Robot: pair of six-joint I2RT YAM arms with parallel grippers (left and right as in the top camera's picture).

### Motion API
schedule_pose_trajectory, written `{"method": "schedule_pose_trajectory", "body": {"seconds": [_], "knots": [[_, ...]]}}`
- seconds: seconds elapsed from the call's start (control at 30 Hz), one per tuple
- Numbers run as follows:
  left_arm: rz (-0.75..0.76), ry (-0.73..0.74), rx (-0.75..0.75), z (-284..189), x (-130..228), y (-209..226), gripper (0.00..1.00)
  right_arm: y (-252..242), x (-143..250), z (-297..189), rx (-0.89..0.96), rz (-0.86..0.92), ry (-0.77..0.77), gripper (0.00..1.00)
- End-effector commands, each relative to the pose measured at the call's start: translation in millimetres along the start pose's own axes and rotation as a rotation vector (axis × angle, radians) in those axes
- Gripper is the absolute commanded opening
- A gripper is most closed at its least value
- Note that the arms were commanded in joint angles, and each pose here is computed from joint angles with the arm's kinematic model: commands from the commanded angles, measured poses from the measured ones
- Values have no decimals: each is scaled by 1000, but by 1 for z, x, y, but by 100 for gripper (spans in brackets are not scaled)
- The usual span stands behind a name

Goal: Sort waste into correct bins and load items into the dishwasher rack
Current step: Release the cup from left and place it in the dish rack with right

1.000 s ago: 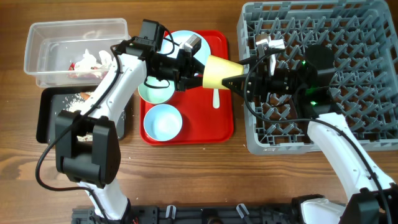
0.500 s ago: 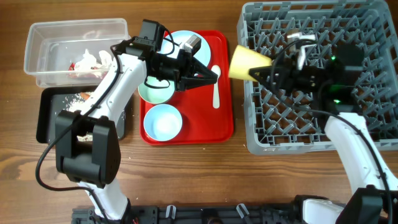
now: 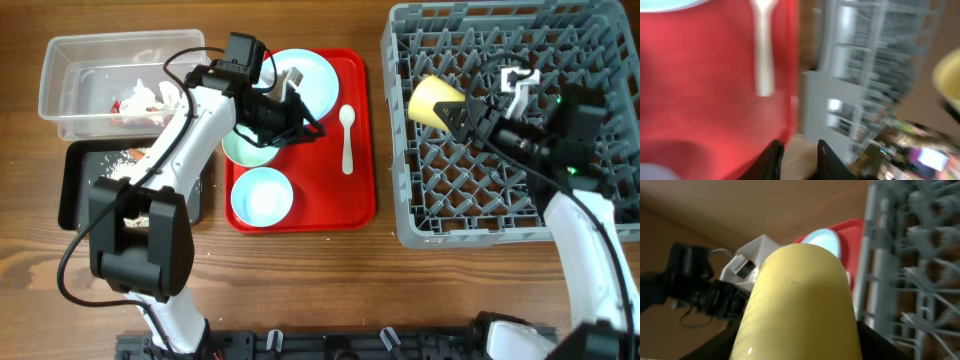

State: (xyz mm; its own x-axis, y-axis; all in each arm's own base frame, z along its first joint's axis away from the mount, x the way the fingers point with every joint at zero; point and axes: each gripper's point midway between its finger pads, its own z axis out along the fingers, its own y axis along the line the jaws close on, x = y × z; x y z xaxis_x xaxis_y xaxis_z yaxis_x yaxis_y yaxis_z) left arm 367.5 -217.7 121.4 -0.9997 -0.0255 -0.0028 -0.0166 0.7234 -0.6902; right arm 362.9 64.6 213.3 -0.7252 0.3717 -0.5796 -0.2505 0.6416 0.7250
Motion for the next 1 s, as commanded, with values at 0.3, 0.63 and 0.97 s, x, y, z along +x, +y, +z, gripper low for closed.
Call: {"method": "schedule_pose_trajectory", "body": {"seconds": [0.3, 0.63, 0.97], "knots": [[7, -105, -227, -14, -14, 33, 27, -2, -15, -92, 588, -26, 15, 44], [6, -139, -314, -19, -20, 47, 29, -52, 60, -115, 850, 188, 355, 43], [5, -144, -327, -20, -20, 49, 29, -68, 94, -85, 930, 173, 589, 45]]}}
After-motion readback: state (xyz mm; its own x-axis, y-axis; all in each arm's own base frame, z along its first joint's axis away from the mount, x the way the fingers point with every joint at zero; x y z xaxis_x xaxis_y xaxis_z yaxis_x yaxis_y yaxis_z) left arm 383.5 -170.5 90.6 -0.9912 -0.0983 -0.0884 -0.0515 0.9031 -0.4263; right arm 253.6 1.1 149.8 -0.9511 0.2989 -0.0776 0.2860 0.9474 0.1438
